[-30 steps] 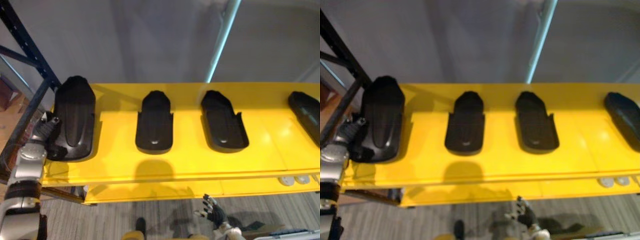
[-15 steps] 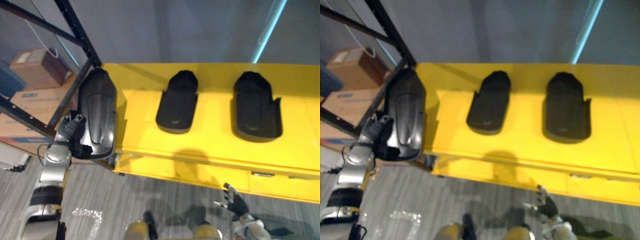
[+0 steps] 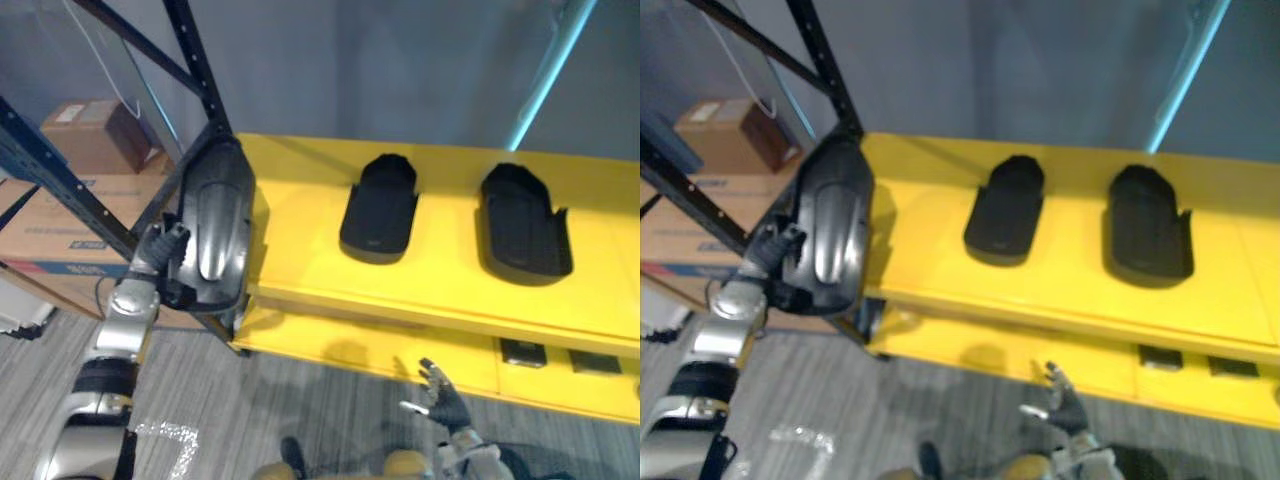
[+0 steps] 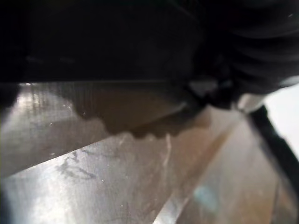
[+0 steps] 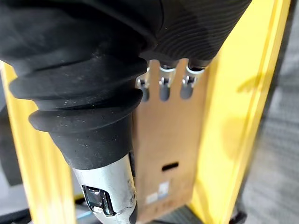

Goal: Walk over and take plastic housings, then place them on the shelf

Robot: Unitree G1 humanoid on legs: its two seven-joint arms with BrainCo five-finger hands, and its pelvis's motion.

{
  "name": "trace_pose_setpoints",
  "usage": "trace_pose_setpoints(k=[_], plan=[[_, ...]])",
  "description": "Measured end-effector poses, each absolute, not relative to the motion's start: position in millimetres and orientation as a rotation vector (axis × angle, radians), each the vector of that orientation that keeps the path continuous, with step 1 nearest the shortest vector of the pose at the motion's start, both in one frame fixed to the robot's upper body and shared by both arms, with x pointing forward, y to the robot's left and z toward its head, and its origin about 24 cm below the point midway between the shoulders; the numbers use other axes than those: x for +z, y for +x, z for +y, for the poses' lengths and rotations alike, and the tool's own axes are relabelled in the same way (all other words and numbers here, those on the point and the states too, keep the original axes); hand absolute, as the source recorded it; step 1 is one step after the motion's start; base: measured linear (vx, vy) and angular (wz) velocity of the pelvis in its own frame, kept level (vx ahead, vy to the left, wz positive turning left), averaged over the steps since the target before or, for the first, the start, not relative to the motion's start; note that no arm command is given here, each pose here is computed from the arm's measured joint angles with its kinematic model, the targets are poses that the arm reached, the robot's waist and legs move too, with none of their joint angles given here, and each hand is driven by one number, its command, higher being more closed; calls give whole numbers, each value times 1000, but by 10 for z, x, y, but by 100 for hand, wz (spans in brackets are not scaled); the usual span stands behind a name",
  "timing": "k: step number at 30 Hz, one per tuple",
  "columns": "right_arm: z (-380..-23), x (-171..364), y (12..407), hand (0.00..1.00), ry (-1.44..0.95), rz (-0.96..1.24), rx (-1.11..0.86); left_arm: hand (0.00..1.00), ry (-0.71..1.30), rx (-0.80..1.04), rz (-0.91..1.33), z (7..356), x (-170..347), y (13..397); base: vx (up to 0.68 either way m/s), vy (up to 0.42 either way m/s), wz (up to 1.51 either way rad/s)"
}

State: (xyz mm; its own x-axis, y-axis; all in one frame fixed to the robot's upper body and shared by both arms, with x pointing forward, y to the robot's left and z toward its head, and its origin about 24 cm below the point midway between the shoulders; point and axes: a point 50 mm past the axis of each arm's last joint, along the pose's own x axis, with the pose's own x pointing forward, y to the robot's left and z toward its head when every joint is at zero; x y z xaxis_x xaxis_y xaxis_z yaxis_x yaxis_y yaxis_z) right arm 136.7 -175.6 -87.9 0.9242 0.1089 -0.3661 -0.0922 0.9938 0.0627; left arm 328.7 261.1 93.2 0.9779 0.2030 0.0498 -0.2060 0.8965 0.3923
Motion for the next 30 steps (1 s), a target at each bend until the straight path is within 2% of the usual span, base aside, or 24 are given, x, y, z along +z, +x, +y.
trace_pose_setpoints(k=[2, 7, 13, 22, 26, 30], plan=[[-1737, -875, 1386, 0, 53, 376, 110, 100, 374, 196, -27, 2493, 900, 3279, 49, -29, 10], [-1743, -851, 1455, 0, 54, 370, 114, 100, 379, 200, -20, 2483, 870, 3267, 60, -27, 0], [-1781, -878, 1355, 0, 51, 399, 102, 100, 373, 227, -17, 2504, 867, 3277, 30, -2, 13], [-2161, -837, 1250, 0, -75, 431, 77, 100, 370, 287, 50, 2701, 754, 3245, -97, -40, -34], [-2134, -1025, 1025, 0, -46, 559, 44, 100, 386, 352, 25, 2938, 1010, 3351, -15, 78, -53], [-2059, -1228, 779, 0, -13, 709, 20, 100, 402, 376, 18, 2994, 1187, 3418, 52, 104, -35]])
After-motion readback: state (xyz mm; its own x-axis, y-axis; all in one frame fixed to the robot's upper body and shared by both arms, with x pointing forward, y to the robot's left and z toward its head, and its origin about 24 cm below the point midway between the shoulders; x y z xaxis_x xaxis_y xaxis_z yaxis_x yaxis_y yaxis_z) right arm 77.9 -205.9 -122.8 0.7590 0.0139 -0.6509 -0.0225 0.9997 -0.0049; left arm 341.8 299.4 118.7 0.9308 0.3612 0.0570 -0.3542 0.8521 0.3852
